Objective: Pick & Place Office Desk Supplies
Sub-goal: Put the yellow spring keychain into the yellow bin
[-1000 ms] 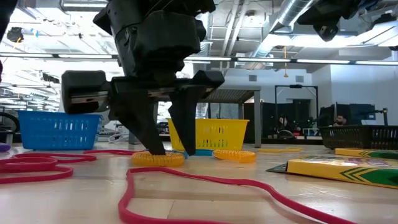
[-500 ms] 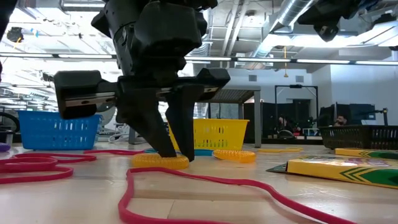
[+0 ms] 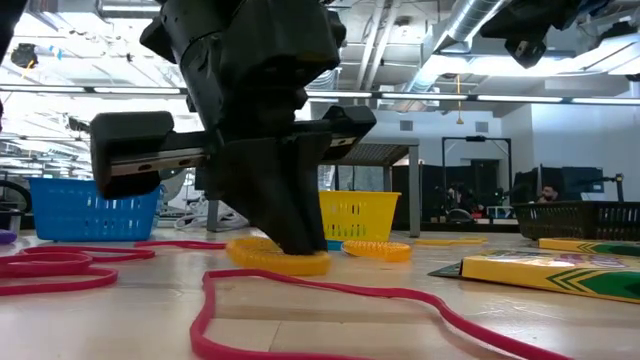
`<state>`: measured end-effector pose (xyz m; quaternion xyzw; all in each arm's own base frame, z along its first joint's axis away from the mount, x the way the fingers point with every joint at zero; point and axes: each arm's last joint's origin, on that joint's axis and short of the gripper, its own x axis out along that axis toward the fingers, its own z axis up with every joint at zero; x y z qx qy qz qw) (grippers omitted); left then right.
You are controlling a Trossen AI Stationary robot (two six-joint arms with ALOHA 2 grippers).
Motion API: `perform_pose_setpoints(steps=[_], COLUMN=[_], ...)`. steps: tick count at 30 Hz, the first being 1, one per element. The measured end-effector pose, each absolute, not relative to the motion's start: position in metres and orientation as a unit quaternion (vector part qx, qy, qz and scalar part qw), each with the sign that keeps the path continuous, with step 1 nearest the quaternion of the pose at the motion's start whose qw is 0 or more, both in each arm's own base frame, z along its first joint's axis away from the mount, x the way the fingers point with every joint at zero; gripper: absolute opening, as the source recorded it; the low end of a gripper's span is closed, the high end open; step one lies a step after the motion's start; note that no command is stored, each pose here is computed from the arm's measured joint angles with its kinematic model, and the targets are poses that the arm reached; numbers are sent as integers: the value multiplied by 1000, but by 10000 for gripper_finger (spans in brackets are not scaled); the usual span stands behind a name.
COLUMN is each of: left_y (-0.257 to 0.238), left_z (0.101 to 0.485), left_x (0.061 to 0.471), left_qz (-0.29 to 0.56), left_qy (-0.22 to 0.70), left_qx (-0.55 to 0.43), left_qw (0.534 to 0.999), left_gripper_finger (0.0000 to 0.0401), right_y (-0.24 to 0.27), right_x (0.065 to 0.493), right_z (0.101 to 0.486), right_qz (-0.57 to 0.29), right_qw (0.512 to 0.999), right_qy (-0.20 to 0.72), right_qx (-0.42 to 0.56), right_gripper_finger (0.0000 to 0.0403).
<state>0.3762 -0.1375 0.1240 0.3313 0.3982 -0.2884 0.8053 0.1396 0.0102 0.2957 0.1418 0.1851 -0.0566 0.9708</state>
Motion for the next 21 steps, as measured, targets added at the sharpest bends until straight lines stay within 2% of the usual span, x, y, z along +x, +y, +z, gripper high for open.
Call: perform_pose_setpoints(steps=[6,13,17,21], left_y=[-132,-87,-42,3], left_z=[155,235,266,263], left_x=[378,369,354,334], left_qz=[-235,-107,-31,27], left_qy=[359,297,258,242], left_qx=[332,271,174,20], left_qw=[840,909,950,970], left_gripper_finger=[4,3,3,2], right_y=[10,10,10,10], right_x=[139,139,139,139], right_z=[295,295,295,295], right_qz=[-57,-57,-57,-57], right_qw=[971,971,971,971], right_qy=[187,189,188,188], right_qx=[139,136,136,137], right_gripper_finger=[0,0,0,0])
